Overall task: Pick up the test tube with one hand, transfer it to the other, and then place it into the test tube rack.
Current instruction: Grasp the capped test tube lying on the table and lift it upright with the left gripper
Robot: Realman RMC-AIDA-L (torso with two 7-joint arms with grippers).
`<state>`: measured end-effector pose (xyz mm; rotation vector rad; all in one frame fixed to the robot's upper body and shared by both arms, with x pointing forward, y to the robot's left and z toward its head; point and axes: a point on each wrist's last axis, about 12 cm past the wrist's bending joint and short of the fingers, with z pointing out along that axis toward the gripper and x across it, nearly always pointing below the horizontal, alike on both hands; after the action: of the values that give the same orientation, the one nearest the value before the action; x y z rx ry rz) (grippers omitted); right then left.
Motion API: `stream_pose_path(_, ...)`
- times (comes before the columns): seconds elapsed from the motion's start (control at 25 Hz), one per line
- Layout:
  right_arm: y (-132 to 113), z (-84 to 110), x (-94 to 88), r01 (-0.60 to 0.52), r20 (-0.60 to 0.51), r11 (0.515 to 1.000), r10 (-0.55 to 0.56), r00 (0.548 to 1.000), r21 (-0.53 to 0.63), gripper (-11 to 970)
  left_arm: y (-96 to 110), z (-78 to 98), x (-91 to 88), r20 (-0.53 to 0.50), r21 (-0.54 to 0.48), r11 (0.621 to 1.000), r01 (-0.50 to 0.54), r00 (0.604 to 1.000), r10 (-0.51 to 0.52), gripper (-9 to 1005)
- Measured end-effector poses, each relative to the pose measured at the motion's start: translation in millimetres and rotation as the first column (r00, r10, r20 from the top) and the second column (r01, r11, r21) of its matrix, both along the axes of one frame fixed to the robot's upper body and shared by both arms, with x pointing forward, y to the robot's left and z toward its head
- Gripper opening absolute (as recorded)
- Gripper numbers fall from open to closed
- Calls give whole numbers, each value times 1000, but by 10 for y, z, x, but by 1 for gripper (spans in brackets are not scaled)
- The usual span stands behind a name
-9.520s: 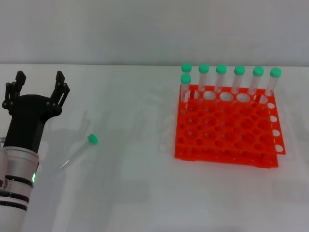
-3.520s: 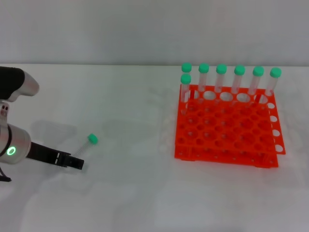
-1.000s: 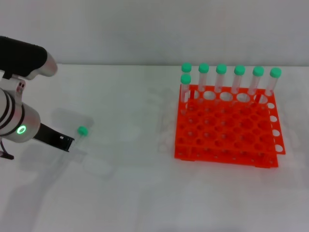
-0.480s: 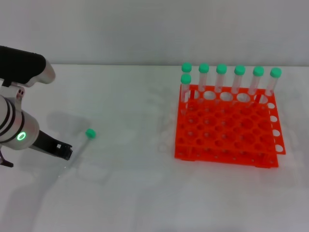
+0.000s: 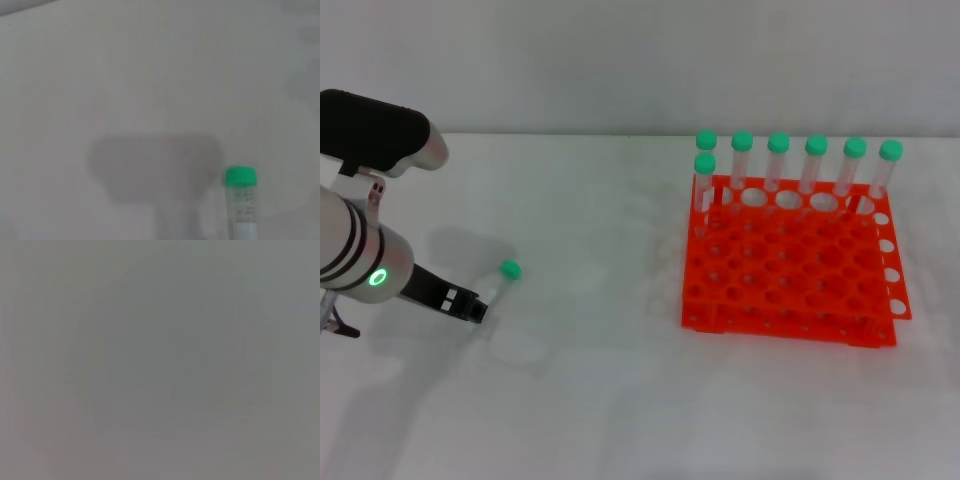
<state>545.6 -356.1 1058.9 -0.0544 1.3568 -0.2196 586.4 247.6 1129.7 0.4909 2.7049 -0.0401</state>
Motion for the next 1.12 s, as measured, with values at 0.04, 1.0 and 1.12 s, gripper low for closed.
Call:
stream_pose_path(0.04, -1, -2, -2, 0, -1, 1000, 0, 1000, 0, 886, -2, 1, 3, 2, -1, 1000, 0, 1000, 0, 520)
stream_pose_path(1.0, -3, -5, -3, 0, -3, 1000, 0, 1000, -1, 886, 35, -142, -21, -23, 0, 1000, -17, 1000, 17, 502)
stream_pose_path(1.12, -4, -6, -5, 1, -3, 1000, -1, 1000, -1, 886, 36, -149, -30, -34, 2, 1000, -14, 999, 14, 433)
